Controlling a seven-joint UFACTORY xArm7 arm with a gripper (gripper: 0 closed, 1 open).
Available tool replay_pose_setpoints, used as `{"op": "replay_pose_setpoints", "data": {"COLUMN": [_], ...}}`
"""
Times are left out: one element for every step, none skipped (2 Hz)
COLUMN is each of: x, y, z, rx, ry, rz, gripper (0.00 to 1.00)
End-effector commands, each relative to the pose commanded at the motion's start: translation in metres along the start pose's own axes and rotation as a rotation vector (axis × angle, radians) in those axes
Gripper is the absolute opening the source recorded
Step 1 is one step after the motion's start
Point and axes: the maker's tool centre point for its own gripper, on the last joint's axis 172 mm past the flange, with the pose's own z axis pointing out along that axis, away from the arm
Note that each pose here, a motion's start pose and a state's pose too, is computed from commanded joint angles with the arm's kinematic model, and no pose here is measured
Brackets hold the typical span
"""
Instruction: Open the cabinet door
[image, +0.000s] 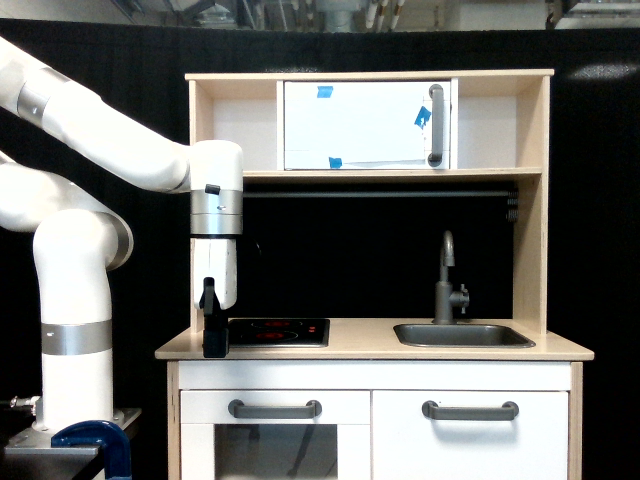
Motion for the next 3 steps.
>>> {"op": "replay_pose_setpoints", "data": {"x": [0.0,0.004,0.016], "y": [0.0,0.003,0.005], "z": [0.0,-0.002,-0.013], "rx": [0.009,0.009,0.106], "ry": [0.0,0.017,0.068], "rz": [0.0,0.0,-0.03], "gripper": [1.0,1.0,1.0]}}
